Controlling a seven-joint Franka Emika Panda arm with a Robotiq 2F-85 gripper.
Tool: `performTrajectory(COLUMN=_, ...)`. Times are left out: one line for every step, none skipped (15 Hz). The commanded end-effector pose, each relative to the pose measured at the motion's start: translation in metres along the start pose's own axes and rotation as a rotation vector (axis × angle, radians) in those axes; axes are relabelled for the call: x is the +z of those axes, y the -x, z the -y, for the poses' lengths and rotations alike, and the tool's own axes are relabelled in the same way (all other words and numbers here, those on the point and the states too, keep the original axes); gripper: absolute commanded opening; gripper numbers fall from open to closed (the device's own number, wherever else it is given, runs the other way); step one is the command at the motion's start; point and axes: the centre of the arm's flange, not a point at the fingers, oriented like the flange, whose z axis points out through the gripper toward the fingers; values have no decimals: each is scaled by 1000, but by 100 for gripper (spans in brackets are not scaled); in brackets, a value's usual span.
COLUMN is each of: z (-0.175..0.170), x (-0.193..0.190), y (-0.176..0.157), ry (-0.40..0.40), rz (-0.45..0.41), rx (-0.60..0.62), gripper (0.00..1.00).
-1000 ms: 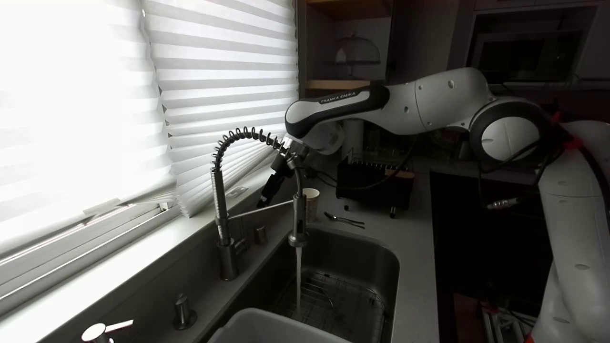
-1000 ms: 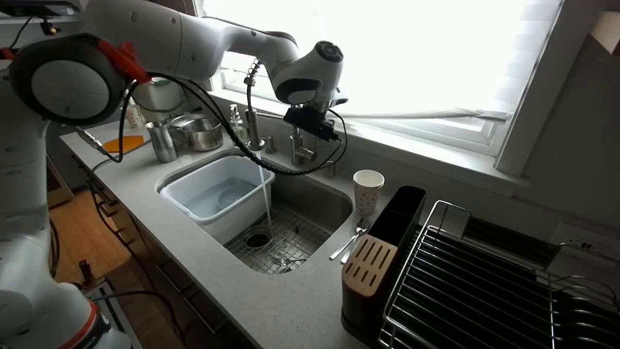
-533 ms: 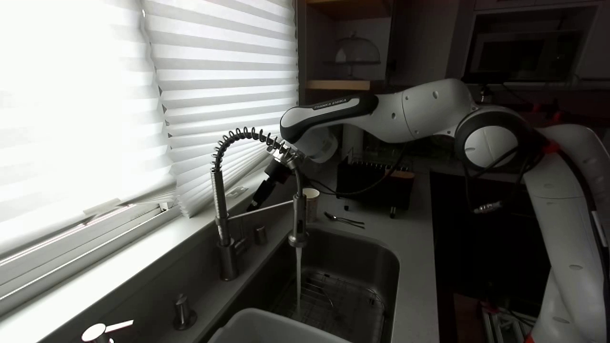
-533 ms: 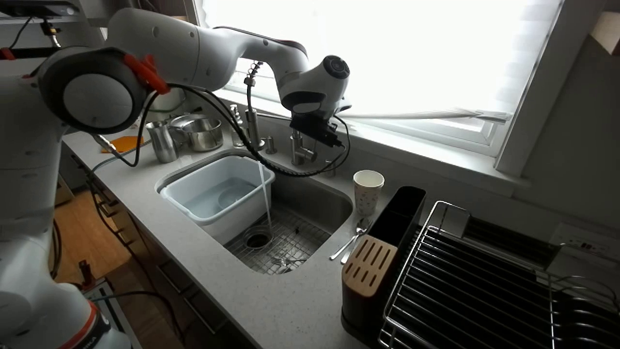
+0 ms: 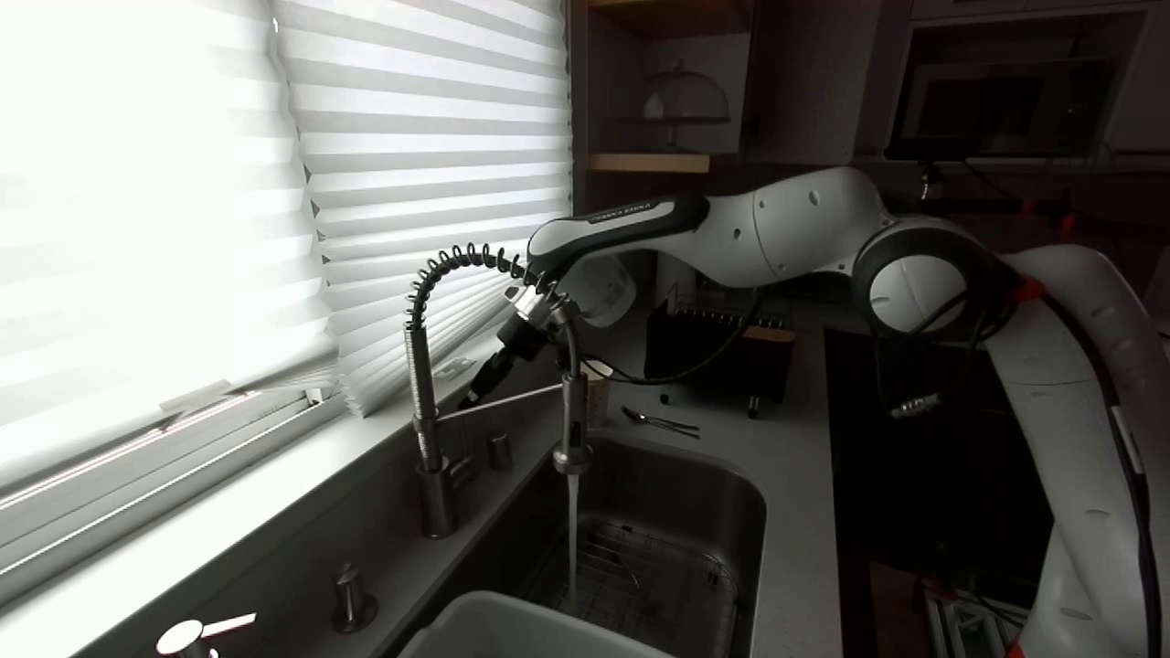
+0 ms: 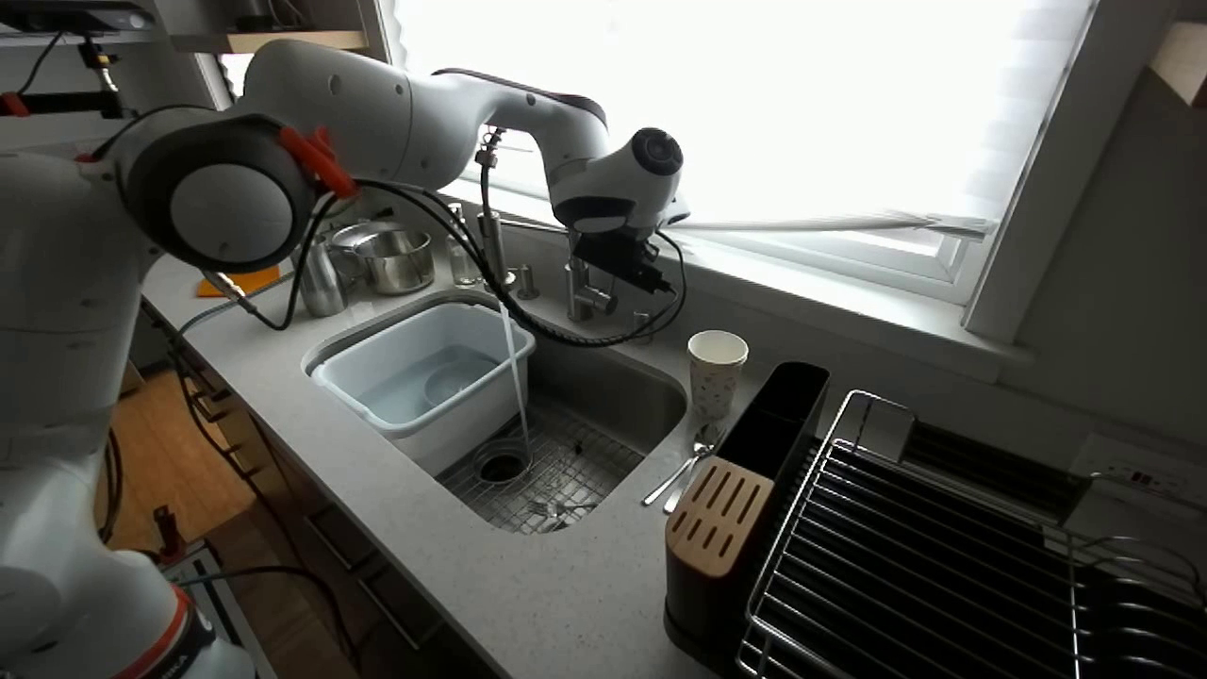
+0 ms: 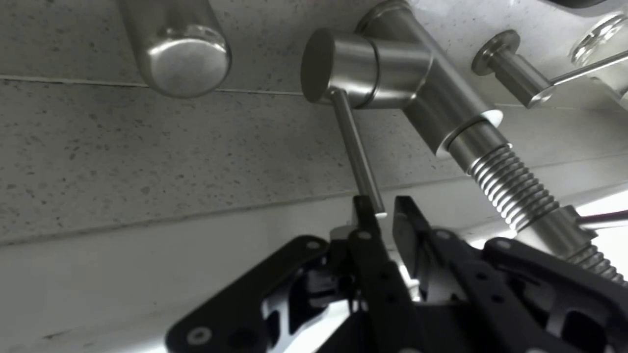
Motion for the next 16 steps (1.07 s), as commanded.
performTrajectory(z=-8, x=13, y=-2, ry=-35, rz=-39, rx=9, gripper=0)
performTrajectory(z=-10, x=13, y=-2, ry=-37, rz=-45, rx=12, gripper=0)
performTrajectory(z=-10, x=13, y=-2, ry=-47, rz=-51, rx=18, gripper=0)
performTrajectory(z=-11, x=15, y=-3, ry=-56, rz=-56, rx=26, gripper=0)
performTrajectory(z=-10, x=17, y=-2, ry=-67, rz=-58, rx=33, gripper=0)
performTrajectory(z=-10, x=18, y=-2, ry=-75, rz=-56, rx=37, gripper=0)
performTrajectory(z=-9, x=19, y=-1, ry=-91, rz=-52, rx=45, gripper=0)
performTrajectory(z=-8, x=21, y=-1, ry=-104, rz=-46, rx=50, gripper=0)
performTrajectory(z=-8, x=22, y=0, ry=-113, rz=-34, rx=56, gripper=0)
performTrajectory(z=-7, x=24, y=0, ry=-123, rz=-28, rx=58, gripper=0)
performTrajectory(z=-7, x=25, y=1, ry=-133, rz=-22, rx=62, gripper=0)
performTrajectory(z=-6, x=27, y=1, ry=-141, rz=-13, rx=63, gripper=0)
performTrajectory(z=-6, x=30, y=1, ry=-149, rz=-6, rx=64, gripper=0)
performTrajectory(z=-6, x=31, y=1, ry=-152, rz=-3, rx=65, gripper=0)
performTrajectory(z=-5, x=32, y=1, ry=-157, rz=0, rx=64, gripper=0)
performTrajectory(z=-5, x=33, y=1, ry=-160, rz=2, rx=63, gripper=0)
